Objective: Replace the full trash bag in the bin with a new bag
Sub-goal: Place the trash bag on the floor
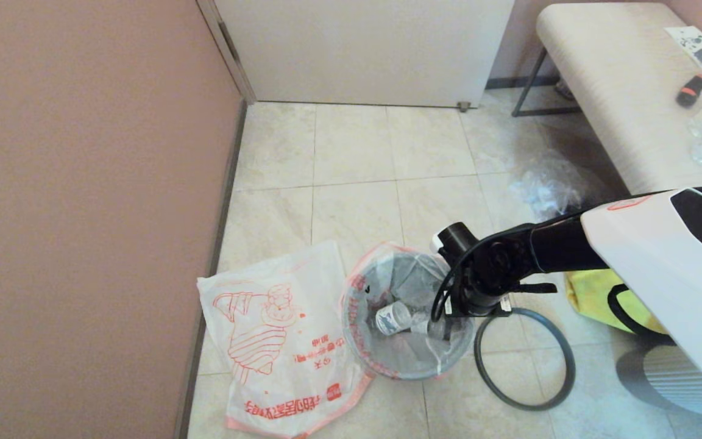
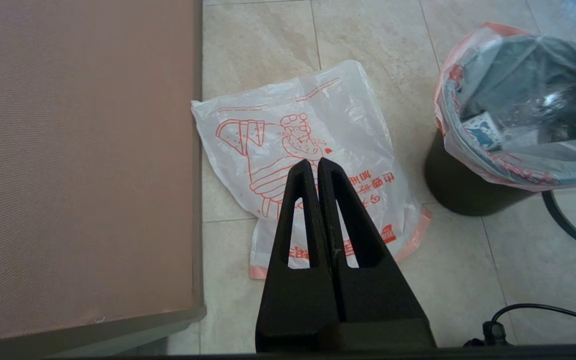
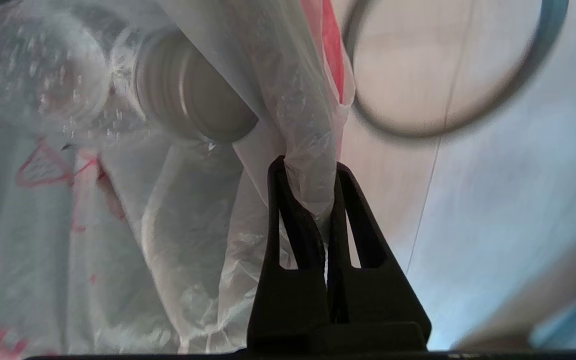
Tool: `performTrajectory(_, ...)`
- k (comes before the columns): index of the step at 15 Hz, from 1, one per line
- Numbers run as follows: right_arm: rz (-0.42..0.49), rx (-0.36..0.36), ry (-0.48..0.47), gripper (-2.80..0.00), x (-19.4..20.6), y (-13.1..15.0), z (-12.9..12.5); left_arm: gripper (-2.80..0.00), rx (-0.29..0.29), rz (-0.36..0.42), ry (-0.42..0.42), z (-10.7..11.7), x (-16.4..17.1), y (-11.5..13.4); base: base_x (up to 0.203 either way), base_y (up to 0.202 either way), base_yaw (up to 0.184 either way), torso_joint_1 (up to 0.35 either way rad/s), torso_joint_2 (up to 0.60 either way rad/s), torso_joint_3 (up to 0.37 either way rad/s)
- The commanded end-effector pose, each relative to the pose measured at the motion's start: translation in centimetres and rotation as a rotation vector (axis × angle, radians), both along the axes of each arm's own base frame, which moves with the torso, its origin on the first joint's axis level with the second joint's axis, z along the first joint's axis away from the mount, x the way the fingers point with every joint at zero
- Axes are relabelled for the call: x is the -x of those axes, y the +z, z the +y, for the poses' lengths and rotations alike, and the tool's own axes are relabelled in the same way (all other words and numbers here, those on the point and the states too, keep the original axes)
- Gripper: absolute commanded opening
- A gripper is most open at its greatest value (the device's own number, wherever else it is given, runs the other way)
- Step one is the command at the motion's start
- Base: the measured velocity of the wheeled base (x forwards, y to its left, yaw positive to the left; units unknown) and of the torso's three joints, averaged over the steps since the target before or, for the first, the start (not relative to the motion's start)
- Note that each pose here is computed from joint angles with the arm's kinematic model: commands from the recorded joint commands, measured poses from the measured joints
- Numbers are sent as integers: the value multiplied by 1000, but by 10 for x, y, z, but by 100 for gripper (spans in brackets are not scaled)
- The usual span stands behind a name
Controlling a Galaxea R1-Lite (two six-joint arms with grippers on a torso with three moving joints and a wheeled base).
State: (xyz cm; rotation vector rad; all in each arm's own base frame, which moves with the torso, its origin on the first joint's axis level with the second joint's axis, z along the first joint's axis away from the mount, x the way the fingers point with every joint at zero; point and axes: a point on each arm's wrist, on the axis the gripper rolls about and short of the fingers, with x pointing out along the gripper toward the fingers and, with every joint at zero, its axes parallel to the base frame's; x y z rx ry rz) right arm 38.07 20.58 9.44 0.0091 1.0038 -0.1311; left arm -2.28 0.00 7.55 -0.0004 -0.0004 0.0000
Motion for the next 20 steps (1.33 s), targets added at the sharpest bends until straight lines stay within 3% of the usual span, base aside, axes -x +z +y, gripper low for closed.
performTrajectory(1,-1,-39,-50,-280,10,12,3,-280,1,0,0,0,0,0,0,0,0,0,0,0)
performTrajectory(3,28,-98,-122,-280,16,9,9,-280,1,0,0,0,0,0,0,0,0,0,0,0)
performTrajectory(6,114,-306,-204,-280,15,10,10,-280,1,0,0,0,0,0,0,0,0,0,0,0)
performTrajectory(9,106,-448,-279,-280,5,19,9,-280,0,0,0,0,0,0,0,0,0,0,0,0)
performTrajectory(11,78,-486,-323,-280,2,17,11,-280,0,0,0,0,0,0,0,0,0,0,0,0)
performTrajectory(14,-40,-494,-365,-280,-2,12,14,-280,1,0,0,0,0,0,0,0,0,0,0,0)
performTrajectory(20,-11,-569,-523,-280,-10,-8,17,-280,1,-1,0,0,0,0,0,0,0,0,0,0)
